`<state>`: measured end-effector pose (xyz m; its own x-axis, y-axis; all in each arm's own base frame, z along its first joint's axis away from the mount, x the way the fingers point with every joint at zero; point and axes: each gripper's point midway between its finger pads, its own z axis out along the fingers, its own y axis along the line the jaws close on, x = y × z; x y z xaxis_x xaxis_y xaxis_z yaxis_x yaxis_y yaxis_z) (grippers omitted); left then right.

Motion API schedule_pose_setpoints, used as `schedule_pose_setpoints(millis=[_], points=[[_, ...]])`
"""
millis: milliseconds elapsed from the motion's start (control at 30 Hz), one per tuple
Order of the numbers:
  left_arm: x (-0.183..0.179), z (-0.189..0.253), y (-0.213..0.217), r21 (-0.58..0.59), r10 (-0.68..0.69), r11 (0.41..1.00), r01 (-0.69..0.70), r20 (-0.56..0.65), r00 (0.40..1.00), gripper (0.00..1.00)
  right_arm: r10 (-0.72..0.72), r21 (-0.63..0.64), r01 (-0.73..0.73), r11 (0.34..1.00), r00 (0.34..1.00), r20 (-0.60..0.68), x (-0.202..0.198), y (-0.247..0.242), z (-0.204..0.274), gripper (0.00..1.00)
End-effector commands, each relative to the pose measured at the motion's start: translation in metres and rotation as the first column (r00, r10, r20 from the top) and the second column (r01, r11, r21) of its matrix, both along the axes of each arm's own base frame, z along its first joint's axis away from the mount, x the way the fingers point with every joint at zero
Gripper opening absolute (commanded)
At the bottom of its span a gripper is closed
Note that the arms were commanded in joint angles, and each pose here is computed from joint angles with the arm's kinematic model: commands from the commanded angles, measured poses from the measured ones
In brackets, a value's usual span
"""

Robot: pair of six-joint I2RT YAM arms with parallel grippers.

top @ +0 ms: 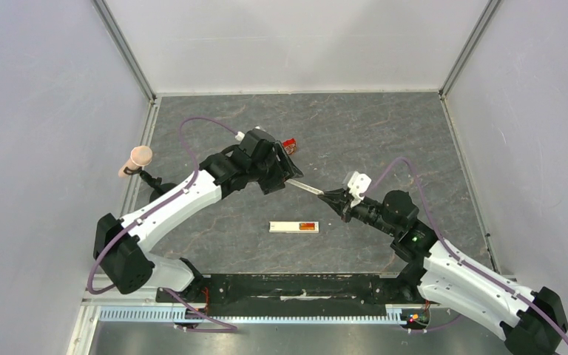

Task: Load the batteries into the remote control
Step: Pick up the battery cover from the remote control.

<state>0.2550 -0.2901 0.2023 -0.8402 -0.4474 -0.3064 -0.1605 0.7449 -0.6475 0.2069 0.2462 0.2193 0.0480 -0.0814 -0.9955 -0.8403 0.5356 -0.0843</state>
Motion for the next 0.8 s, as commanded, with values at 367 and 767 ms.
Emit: schedule_pose_setpoints(millis=[367, 767], points=[[0.012, -0.002, -0.003, -0.036, 0.085, 0.996, -0.087, -0.04, 0.996, 0.02, 0.037, -0.066, -0.022, 0.998, 0.972, 0.231, -0.003, 0.007, 0.034, 0.21], [0.036, 0.06, 0.026, -0.104, 0.148, 0.987, -0.119, 0.346, 0.926, 0.02, -0.021, 0.34, 0.194, 0.92, 0.892, -0.451, -0.008, 0.014, 0.099, 0.79]])
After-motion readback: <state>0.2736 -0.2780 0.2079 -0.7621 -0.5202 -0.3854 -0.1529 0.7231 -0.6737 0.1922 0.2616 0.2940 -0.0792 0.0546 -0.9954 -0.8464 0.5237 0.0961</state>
